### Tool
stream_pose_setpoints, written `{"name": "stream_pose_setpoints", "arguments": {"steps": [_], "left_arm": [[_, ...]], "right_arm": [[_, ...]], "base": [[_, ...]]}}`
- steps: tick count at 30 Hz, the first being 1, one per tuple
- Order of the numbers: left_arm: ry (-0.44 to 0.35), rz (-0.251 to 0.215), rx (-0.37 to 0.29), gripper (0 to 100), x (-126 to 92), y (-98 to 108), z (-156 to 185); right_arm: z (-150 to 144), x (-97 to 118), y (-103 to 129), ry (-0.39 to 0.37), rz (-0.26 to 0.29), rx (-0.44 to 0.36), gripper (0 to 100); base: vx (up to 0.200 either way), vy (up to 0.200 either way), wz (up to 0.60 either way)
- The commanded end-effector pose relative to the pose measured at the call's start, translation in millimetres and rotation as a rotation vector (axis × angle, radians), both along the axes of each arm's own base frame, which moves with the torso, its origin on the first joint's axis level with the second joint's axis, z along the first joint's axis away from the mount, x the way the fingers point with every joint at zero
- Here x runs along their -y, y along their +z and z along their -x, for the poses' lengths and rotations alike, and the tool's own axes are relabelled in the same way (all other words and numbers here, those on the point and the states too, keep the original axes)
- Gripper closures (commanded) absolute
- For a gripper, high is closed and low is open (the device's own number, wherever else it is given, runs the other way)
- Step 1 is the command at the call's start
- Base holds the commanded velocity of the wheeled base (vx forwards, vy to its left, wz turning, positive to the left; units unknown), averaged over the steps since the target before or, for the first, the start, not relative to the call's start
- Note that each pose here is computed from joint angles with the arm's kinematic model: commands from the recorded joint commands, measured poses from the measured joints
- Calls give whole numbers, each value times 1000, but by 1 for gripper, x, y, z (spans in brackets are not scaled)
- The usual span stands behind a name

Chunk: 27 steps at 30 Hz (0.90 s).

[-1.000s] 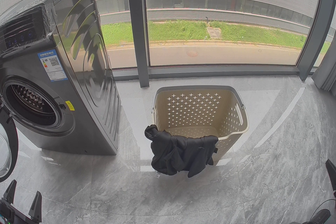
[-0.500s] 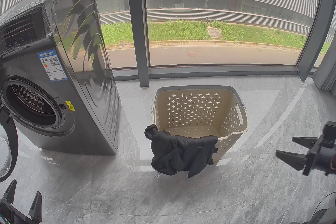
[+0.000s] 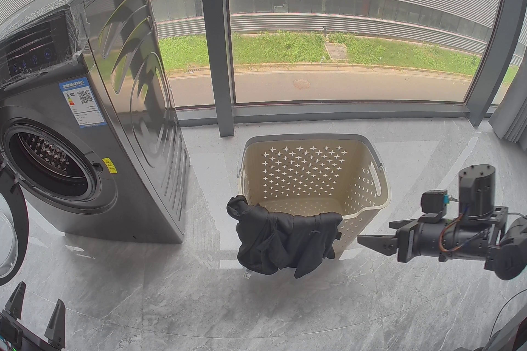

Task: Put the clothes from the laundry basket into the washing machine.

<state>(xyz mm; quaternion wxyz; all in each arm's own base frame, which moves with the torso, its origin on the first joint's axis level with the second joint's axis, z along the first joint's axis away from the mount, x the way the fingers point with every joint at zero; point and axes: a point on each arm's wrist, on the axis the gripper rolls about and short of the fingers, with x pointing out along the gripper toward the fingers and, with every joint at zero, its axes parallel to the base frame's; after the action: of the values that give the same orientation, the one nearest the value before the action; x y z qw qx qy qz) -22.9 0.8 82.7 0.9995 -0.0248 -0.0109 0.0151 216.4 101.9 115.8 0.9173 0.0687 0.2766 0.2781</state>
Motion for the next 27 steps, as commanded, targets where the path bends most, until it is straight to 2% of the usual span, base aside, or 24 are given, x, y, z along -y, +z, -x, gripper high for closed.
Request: {"name": "stream_pose_setpoints", "arguments": {"steps": [1,5,8,14,16,18,27], "left_arm": [[0,0,-1,0,0,-5,0],[0,0,-1,0,0,-5,0],[2,0,-1,0,0,-5,0],[0,0,-1,0,0,-5,0],[2,0,-1,0,0,-5,0],[2,0,-1,0,0,-5,0],[2,-2,-1,0,0,-5,0]], "right_arm": [[-38,-25,-47,16,36,-106,0],[-46,-31,-58,14,48,-128,0],[-59,-36,-77,-12,71,-168,0],[-71,-43,-94,-18,81,-201,0],[-81,-45,-102,-53,92,-200,0],[-88,-46,-106,-80,94,-201,0],[-111,-55,-123,-108,73,-208,0]], "base": [[0,0,0],[0,0,0],[0,0,0],[0,0,0],[0,0,0],[0,0,0],[0,0,0]]}}
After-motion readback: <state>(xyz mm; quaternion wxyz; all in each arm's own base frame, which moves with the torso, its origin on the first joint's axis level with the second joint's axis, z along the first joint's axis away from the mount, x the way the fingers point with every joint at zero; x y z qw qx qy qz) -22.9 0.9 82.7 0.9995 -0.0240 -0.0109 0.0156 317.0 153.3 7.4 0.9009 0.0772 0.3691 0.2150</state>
